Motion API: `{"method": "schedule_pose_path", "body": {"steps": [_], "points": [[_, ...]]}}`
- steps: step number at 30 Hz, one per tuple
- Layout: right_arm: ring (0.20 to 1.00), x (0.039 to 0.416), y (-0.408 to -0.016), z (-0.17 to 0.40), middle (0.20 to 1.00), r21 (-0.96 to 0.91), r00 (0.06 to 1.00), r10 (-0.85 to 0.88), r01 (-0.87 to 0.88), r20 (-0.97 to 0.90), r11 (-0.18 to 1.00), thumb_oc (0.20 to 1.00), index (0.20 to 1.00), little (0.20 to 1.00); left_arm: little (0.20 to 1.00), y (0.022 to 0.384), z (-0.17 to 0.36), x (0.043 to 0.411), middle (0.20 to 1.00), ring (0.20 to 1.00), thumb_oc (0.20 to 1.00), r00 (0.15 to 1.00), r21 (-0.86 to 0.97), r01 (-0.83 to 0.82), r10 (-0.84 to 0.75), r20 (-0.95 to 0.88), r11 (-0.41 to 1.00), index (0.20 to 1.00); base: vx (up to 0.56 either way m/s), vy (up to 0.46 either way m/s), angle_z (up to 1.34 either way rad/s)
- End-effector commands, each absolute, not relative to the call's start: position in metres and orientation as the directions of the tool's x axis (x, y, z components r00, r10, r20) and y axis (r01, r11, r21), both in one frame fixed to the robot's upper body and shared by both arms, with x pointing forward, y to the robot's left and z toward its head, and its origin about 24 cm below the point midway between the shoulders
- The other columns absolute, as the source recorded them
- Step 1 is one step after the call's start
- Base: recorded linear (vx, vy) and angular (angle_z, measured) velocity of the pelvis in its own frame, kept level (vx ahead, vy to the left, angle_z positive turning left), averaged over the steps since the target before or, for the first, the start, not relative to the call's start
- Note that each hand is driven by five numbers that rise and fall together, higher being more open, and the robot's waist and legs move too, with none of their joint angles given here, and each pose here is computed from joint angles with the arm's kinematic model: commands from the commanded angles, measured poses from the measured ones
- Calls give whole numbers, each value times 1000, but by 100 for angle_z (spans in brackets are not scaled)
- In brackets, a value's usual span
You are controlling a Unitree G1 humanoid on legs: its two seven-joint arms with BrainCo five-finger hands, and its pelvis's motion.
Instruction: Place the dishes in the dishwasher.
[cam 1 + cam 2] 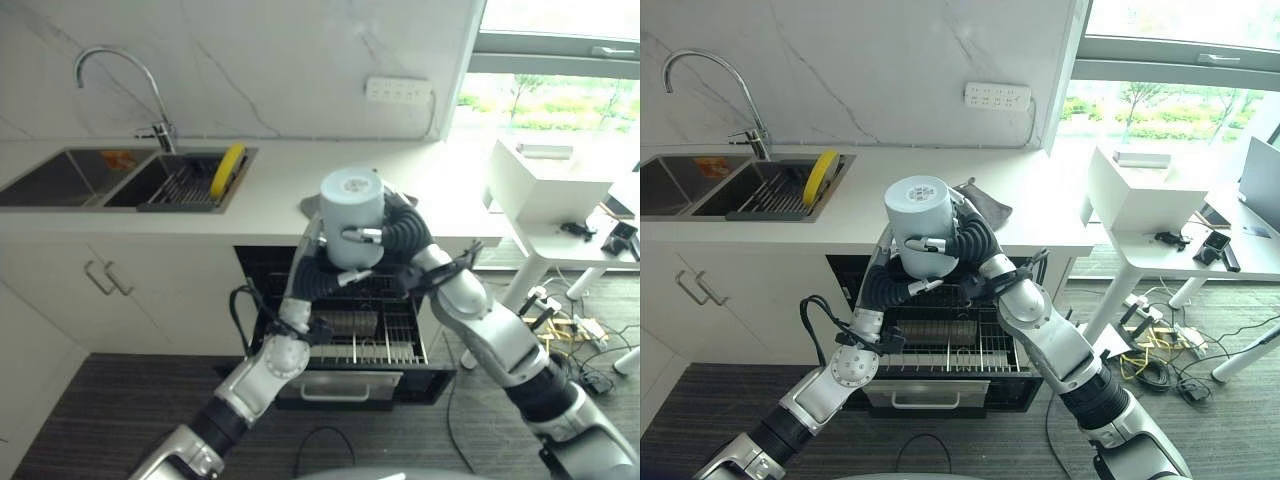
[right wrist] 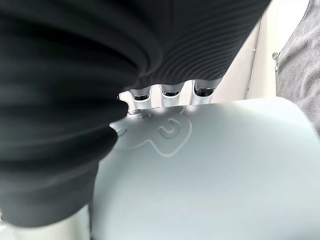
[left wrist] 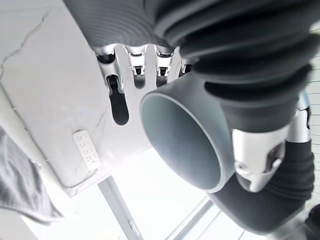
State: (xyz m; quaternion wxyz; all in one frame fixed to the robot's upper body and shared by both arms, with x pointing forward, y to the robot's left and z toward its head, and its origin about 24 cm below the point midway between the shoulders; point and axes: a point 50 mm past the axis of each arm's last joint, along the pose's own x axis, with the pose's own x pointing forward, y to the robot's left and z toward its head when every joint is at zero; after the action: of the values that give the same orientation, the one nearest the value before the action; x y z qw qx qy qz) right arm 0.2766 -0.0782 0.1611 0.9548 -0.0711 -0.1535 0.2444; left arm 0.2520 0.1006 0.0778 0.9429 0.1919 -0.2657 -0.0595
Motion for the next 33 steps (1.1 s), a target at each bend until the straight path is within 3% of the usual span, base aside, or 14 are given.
{"method": "schedule_pose_path", "body": {"steps": [1,22,33], "points": [[200,265,-62,231,200,-238,656,491,-441,573,866,200,200,200,1000,79,99,248,1000,1000,1000,743,402,147,-369,559,904,1000,0,0,0],[200,272,-122,197,200,-188,797,309,-246,519,951,200,200,200,1000,162,116,248,1000,1000,1000,807,245,-186,6,590,951,1000,0,1,1],[200,269,-151,176,200,-134,862,223,-182,456,974,200,200,200,1000,189,114,246,1000,1000,1000,865,234,-184,45,500,955,1000,62,11,2]]}}
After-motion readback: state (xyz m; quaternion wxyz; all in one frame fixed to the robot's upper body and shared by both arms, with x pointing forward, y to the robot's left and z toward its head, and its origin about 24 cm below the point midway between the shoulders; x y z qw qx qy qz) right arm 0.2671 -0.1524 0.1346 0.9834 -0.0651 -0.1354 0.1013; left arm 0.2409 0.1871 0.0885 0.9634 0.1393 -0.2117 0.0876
